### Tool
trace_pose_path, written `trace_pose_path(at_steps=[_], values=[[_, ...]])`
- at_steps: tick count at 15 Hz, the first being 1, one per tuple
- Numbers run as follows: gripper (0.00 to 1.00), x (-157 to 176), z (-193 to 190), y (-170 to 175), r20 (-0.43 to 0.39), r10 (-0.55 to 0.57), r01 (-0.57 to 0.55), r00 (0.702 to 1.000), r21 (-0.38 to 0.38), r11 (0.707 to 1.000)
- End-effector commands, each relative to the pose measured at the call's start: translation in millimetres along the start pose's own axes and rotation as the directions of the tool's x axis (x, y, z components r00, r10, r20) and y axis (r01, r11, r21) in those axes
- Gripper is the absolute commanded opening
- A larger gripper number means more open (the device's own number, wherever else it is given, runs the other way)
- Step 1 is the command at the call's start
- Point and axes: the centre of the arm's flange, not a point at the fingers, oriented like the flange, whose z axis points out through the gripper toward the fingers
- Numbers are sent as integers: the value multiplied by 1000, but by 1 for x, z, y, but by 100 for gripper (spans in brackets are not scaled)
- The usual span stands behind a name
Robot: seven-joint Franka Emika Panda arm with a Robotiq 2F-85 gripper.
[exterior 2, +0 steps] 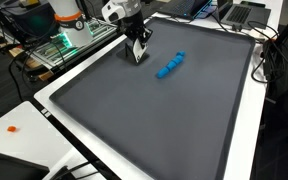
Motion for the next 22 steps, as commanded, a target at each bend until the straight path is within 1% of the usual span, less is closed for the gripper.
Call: trace_pose_path(at_steps=[1,8,12,18,22], values=[[1,-4,7,13,-17,65,-65,998,29,998],[1,-6,18,14,-27,120,-119,992,28,992],[1,-10,27,13,-38,129,-129,991,19,991],[1,-13,29,12,-73,143,-140,987,44,989],[1,-14,33,12,-75,141,-139,987,32,990]])
